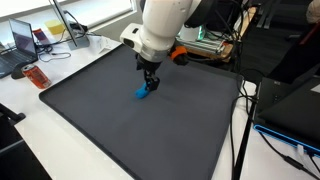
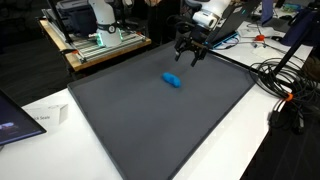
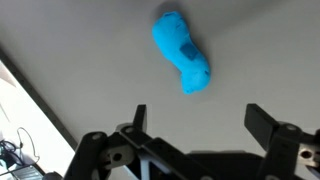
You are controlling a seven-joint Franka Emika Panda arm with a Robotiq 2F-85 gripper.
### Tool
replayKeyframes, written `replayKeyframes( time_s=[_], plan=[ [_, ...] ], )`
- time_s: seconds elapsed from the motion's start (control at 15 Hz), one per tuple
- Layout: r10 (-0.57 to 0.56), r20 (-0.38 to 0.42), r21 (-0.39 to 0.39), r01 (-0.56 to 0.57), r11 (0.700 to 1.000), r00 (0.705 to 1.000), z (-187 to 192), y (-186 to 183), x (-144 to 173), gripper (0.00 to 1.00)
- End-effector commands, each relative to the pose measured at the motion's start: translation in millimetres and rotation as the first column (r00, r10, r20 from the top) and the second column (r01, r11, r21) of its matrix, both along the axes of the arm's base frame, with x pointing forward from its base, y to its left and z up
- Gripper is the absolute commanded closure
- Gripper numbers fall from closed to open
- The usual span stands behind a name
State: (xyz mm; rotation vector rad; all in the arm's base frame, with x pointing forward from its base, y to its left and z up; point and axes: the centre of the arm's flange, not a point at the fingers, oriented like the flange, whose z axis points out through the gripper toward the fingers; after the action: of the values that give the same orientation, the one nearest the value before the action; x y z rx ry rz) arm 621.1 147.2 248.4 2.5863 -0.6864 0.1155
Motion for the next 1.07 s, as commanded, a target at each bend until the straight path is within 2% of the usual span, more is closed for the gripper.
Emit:
replayKeyframes(
  time_s=[0.0,0.4,0.67,1.0],
  plan=[
    [0.068,-0.048,0.058,-0.065,0.996,0.997,14,-16,29,0.00],
    [0.233,-0.100,0.163,-0.215,0.963,0.967,21,-56,50,0.00],
    [0.344,-0.119,0.256,-0.306,0.917,0.931,22,-77,58,0.00],
    [0.423,-0.211,0.387,-0.322,0.864,0.882,30,-91,59,0.00]
  ],
)
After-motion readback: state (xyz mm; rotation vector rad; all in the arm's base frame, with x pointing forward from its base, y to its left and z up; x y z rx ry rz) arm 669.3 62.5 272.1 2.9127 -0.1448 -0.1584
